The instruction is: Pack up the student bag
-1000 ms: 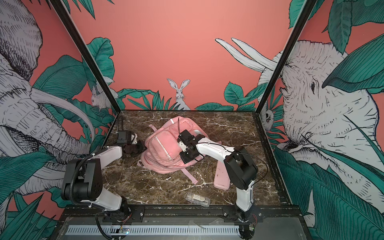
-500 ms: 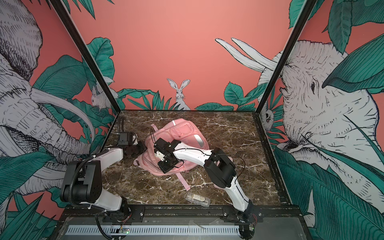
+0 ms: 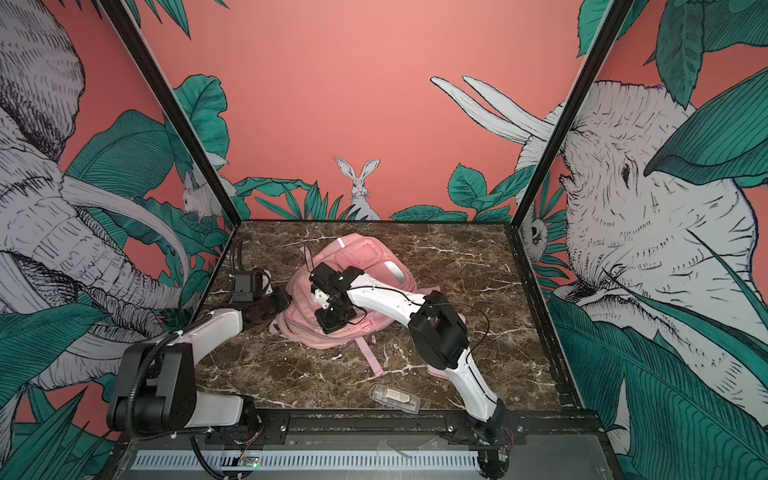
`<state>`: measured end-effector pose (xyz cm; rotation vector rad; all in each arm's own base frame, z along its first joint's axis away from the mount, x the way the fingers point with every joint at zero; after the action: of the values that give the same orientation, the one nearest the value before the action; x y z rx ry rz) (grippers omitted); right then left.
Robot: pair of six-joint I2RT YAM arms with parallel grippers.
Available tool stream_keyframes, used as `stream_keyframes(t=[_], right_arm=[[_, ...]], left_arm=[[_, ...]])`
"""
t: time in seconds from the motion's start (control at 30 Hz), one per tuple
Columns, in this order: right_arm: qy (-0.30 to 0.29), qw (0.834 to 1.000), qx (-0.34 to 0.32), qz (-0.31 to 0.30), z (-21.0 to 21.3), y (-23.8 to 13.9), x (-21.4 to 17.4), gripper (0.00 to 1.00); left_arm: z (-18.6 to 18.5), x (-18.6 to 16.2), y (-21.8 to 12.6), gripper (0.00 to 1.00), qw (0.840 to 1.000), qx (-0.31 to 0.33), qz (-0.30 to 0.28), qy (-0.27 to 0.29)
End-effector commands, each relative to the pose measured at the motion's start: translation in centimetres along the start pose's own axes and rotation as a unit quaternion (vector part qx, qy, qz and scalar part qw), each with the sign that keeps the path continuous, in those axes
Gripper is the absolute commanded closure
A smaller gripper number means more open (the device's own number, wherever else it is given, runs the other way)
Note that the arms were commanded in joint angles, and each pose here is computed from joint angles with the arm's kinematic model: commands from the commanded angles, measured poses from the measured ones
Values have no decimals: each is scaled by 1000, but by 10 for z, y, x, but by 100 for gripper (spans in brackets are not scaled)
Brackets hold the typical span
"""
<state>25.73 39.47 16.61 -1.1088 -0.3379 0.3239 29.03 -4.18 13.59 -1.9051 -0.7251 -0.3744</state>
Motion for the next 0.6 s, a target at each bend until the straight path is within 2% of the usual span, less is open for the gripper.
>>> stream_keyframes(t=[0.0, 0.13, 0.27, 0.57], right_arm=[[-6, 990, 8, -142, -12, -39, 60, 100], [-4, 991, 1, -132, -22, -40, 62, 100], [-10, 995, 9, -102, -21, -27, 46, 100], [-46, 997, 17, -57, 17, 6, 12, 100]], left_arm=[[-5, -33, -13, 100, 998, -19, 40, -34], [-14, -42, -25, 100, 999, -23, 22, -31], [-21, -46, -27, 100, 999, -32, 27, -24], [-46, -46, -10, 100, 998, -54, 38, -2]])
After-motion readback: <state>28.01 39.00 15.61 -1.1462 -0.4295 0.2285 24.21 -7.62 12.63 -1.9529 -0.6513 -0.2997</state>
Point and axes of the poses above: each gripper's point midway between its finger pads, its own y axis out along the fingers, its own z axis along the line the jaws close on, x = y × z, the point moved 8 cm from there along -y, back along the fingers, and after that the axes turned 13 degrees about y, right-handed, at the moved point
